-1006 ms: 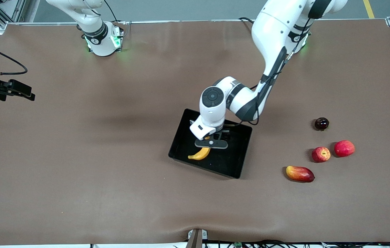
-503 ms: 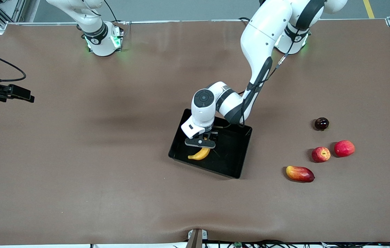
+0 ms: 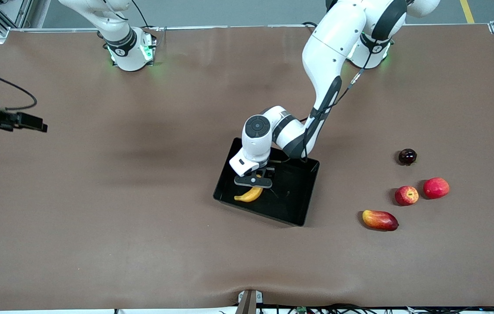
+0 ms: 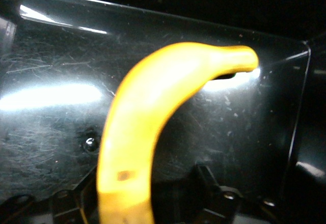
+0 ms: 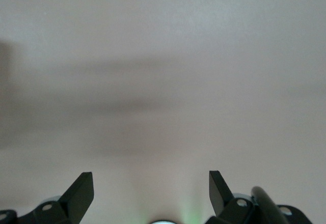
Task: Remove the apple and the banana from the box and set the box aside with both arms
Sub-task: 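Lift the banana out with the left gripper while the right gripper reaches out, then set the banana by the apples while the right gripper grips the tray rim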
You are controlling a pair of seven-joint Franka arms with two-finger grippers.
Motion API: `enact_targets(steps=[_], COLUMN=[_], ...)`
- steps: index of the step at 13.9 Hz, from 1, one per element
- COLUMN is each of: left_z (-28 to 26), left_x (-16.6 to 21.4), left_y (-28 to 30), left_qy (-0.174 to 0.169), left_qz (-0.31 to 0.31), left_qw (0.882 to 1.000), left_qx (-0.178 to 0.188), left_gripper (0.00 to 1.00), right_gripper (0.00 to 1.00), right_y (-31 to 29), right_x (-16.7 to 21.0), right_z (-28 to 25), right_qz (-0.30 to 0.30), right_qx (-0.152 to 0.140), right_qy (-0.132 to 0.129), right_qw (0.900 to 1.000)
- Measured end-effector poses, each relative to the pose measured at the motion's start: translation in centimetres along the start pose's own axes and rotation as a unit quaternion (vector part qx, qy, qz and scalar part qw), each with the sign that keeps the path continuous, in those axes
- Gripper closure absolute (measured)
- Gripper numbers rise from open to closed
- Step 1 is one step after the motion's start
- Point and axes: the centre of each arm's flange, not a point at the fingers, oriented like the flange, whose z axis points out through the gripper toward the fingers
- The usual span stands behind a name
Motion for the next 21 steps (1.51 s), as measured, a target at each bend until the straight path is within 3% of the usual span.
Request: enact_targets(steps=[1,3,4,8,12,14,16,21], left_z=[-0.1,-0.4,-0.4,-2.4,-9.0,-13.3,-17.1,-19.1], left_x=[0.1,0.3,0.4,1.7,4.1,6.2,8.3,10.2], left_y=[0.1,0.2,0.1,-1.0,-2.0,-4.4,-8.5,-20.1], left_qy=[0.001,0.004,0.004,-0.004,0.008,0.016,0.004,-0.054], left_qz=[-0.002,-0.003,-0.003,-0.013,-0.028,-0.049,-0.054,-0.036], left_qw=[1.000,1.000,1.000,1.000,0.999,0.998,0.997,0.994], left_qx=[-0.001,-0.002,-0.002,0.018,0.023,0.032,0.049,0.082], left_gripper=[0.40,0.60,0.63,0.63,0.63,0.63,0.63,0.63], right_gripper=[0.00,0.00,0.00,0.00,0.00,0.00,0.00,0.00], right_y=[0.0,-0.6,-0.9,-1.2,-2.2,-4.2,-7.5,-21.5], right_x=[0.8,2.0,2.3,3.0,3.5,3.4,3.3,3.0], right_z=[0.8,2.2,2.7,3.9,5.4,6.2,7.2,10.1], right_qz=[0.000,0.002,0.002,0.003,0.005,0.031,0.043,0.085], right_qx=[0.003,0.041,0.058,0.071,0.079,0.103,0.115,0.103], right_qy=[0.004,0.003,0.000,-0.008,-0.023,-0.038,-0.046,-0.013], right_qw=[1.000,0.999,0.998,0.997,0.997,0.994,0.991,0.991])
